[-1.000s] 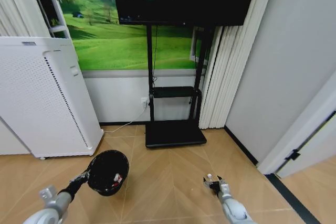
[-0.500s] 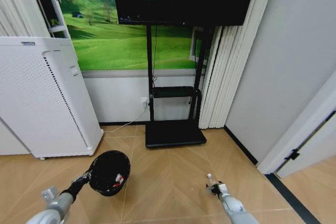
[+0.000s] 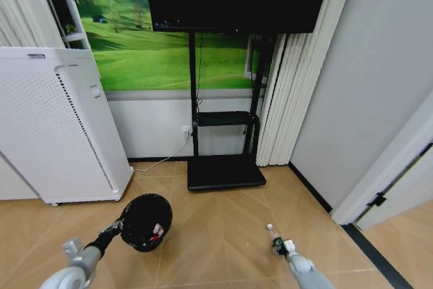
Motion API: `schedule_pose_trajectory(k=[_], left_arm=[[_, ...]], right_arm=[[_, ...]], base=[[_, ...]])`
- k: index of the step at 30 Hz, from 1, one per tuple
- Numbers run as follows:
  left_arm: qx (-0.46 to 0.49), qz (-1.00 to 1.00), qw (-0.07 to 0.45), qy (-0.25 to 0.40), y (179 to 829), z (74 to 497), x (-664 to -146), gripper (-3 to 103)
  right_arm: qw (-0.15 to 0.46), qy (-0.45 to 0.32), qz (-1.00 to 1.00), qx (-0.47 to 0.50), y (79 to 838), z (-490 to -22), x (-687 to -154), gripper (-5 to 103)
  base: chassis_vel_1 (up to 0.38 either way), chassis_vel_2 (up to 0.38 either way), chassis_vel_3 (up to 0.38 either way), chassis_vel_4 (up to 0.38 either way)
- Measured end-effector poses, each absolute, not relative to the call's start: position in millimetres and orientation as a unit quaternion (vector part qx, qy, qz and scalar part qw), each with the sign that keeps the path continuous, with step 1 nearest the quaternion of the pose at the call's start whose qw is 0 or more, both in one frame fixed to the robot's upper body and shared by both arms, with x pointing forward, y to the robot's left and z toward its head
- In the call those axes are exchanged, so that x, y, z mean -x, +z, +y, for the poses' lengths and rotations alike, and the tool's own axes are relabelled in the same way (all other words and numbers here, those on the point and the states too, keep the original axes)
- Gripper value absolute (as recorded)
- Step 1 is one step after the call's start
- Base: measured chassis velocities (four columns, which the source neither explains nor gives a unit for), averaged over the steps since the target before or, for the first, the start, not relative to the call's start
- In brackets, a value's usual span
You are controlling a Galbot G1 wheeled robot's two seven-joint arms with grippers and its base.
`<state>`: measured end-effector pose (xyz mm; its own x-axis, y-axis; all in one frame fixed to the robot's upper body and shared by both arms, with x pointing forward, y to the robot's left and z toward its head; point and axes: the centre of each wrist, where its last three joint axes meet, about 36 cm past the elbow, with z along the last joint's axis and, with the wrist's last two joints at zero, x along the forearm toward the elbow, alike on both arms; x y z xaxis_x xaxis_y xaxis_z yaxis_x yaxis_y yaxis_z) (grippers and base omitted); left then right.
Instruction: Pick up the trash bin and place the garbage on the floor into it.
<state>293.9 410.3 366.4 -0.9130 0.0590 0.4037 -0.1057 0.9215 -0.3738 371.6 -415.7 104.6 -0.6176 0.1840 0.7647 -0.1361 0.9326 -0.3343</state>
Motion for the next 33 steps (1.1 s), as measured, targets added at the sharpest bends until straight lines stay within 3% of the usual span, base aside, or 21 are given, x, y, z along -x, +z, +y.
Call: schedule_pose_trajectory(k=[4,6,9,10,14,20,25,28,29,31,33], left_arm=[[-0.007,-0.958,0.206,0.198,366.7,406.1,-298.2,7],[-0.006,-0.958,0.205,0.198,367.1,405.2,-299.4,7],[-0.004,-0.959,0.204,0.198,368.0,403.2,-302.0,7],[-0.004,-0.959,0.204,0.198,368.0,403.2,-302.0,7],[-0.005,-0.959,0.203,0.198,367.5,403.9,-302.4,7],[-0.005,-0.959,0.202,0.199,366.0,404.4,-303.3,7],[0.005,-0.959,0.199,0.2,362.9,399.6,-309.6,7],[0.019,-0.959,0.2,0.2,359.0,392.4,-317.0,7],[0.019,-0.959,0.2,0.2,359.0,392.4,-317.0,7],[0.045,-0.954,0.207,0.212,348.3,380.9,-321.3,7],[0.069,-0.95,0.209,0.222,339.5,374.9,-322.1,7]], right_arm=[[0.434,0.178,-0.883,0.007,103.2,-411.9,-367.2,61],[0.433,0.176,-0.884,0.006,103.3,-411.4,-366.5,61],[0.43,0.17,-0.887,0.006,103.8,-410.0,-362.5,44],[0.43,0.17,-0.887,0.006,103.8,-410.0,-362.5,44],[0.417,0.151,-0.896,0.01,111.1,-409.4,-355.3,28],[0.396,0.116,-0.911,0.019,128.7,-402.5,-353.1,22],[0.339,0.039,-0.94,0.027,178.5,-380.0,-334.1,21],[0.246,-0.048,-0.968,0.025,223.2,-351.5,-319.7,21],[0.246,-0.048,-0.968,0.025,223.2,-351.5,-319.7,21],[0.166,-0.107,-0.98,0.012,268.3,-318.2,-307.9,21],[0.136,-0.124,-0.983,-0.001,289.5,-302.5,-300.8,21]], base=[[0.0,0.0,0.0,0.0],[0.0,0.0,0.0,0.0],[0.0,0.0,0.0,0.0],[0.0,0.0,0.0,0.0],[0.0,0.0,0.0,0.0],[0.0,0.0,0.0,0.0],[0.0,0.0,0.0,0.0],[0.0,0.0,0.0,0.0],[0.0,0.0,0.0,0.0],[0.0,0.0,0.0,0.0],[0.0,0.0,0.0,0.0]])
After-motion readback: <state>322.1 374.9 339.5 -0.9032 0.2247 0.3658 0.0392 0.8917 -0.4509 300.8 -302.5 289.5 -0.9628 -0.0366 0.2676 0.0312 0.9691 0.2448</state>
